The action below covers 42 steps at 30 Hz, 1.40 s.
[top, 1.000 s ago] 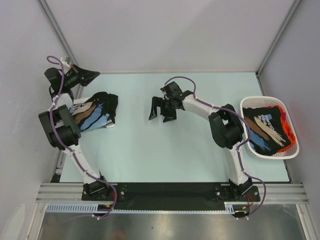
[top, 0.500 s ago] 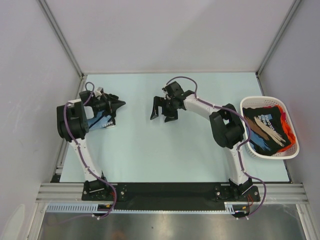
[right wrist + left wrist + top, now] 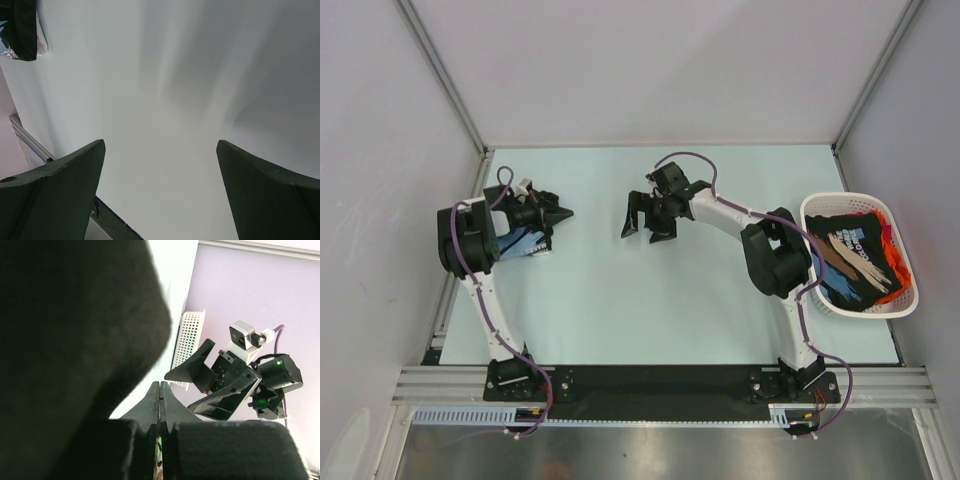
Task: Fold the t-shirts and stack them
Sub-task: Neatly place the folded tshirt to the corner
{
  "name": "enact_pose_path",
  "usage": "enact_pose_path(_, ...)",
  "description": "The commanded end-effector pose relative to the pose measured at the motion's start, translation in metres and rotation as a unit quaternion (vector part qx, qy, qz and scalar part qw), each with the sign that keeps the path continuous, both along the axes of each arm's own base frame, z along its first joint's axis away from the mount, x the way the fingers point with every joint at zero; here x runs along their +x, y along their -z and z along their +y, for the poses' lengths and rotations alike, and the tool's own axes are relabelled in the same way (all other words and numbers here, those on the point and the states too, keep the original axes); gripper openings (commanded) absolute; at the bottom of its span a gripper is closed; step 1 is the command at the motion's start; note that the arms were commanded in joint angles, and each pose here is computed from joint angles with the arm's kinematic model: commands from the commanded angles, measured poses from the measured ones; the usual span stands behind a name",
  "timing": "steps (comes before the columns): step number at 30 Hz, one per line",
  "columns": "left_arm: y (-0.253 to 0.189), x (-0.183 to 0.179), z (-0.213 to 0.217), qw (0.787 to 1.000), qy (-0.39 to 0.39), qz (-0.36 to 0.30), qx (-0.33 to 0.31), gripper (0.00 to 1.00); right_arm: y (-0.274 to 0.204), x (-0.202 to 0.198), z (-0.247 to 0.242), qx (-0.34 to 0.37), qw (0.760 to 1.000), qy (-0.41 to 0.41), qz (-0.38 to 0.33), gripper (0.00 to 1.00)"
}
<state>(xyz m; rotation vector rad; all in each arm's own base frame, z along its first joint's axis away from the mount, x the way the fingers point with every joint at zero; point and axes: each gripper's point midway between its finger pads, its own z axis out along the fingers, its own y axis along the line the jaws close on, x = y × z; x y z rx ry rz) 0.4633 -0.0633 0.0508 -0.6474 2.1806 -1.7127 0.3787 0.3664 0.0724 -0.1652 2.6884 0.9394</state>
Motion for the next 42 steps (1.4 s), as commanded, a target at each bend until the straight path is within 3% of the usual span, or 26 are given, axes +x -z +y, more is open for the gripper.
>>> enact_pose_path(1, 0.037, -0.03, -0.021, 0.994, 0.025, 0.103, -0.04, 0.0, -0.033, 0.006, -0.002, 0.019, 0.999, 0.009, -0.034, 1.0)
enact_pose_path(7, 0.019, -0.027, -0.023, 0.995, 0.034, 0.086, -0.047, 0.0, -0.035, 0.006, -0.003, 0.023, 0.999, 0.008, -0.034, 1.0)
enact_pose_path(12, -0.071, -0.008, -0.031, 0.996, 0.07, -0.05, -0.026, 0.0, -0.035, 0.005, -0.001, 0.025, 0.999, 0.006, -0.035, 1.0)
enact_pose_path(16, -0.146, -0.001, -0.042, 0.983, 0.085, -0.164, -0.005, 0.0, -0.033, 0.003, 0.002, 0.028, 0.999, 0.001, -0.032, 1.0)
enact_pose_path(17, -0.163, -0.003, -0.044, 0.983, 0.08, -0.165, -0.015, 0.0, -0.034, 0.004, 0.003, 0.029, 0.999, 0.001, -0.032, 1.0)
enact_pose_path(18, -0.193, -0.002, -0.045, 0.969, 0.074, -0.237, -0.005, 0.0, -0.034, 0.004, 0.005, 0.03, 0.999, 0.0, -0.033, 1.0)
enact_pose_path(20, -0.211, -0.011, -0.044, 0.974, 0.056, -0.216, -0.044, 0.0, -0.035, 0.003, 0.006, 0.032, 0.999, -0.002, -0.034, 1.0)
enact_pose_path(22, -0.225, -0.017, -0.042, 0.962, 0.039, -0.262, -0.059, 0.0, -0.035, 0.003, 0.006, 0.032, 0.999, -0.003, -0.034, 1.0)
enact_pose_path(23, -0.228, -0.02, -0.038, 0.968, 0.028, -0.232, -0.087, 0.0, -0.035, 0.003, 0.006, 0.032, 0.999, -0.003, -0.033, 1.0)
enact_pose_path(27, -0.22, -0.037, -0.024, 0.965, 0.008, -0.235, -0.112, 0.0, -0.035, 0.002, 0.005, 0.032, 0.999, -0.006, -0.033, 1.0)
enact_pose_path(32, -0.203, -0.056, 0.016, 0.968, -0.041, -0.244, -0.054, 0.0, -0.034, 0.003, 0.001, 0.03, 0.999, -0.005, -0.033, 1.0)
enact_pose_path(33, -0.188, -0.055, 0.024, 0.98, -0.06, -0.179, -0.056, 0.0, -0.034, 0.004, 0.0, 0.03, 0.999, -0.005, -0.033, 1.0)
enact_pose_path(34, -0.175, -0.054, 0.033, 0.972, -0.06, -0.228, 0.01, 0.0, -0.032, 0.004, -0.001, 0.028, 0.999, -0.005, -0.031, 1.0)
enact_pose_path(35, -0.147, -0.064, 0.045, 0.991, -0.095, -0.096, 0.016, 0.0, -0.032, 0.004, -0.001, 0.029, 0.999, -0.005, -0.03, 1.0)
enact_pose_path(36, -0.15, -0.054, 0.06, 0.97, -0.075, -0.188, 0.133, 0.0, -0.031, 0.004, -0.001, 0.03, 0.999, -0.006, -0.03, 1.0)
enact_pose_path(37, -0.134, -0.055, 0.071, 0.97, -0.085, -0.148, 0.175, 0.0, -0.031, 0.004, -0.001, 0.03, 0.999, -0.006, -0.029, 1.0)
enact_pose_path(42, -0.095, -0.068, 0.073, 0.988, -0.096, -0.075, 0.1, 0.0, -0.028, 0.003, 0.003, 0.037, 0.999, -0.011, -0.023, 1.0)
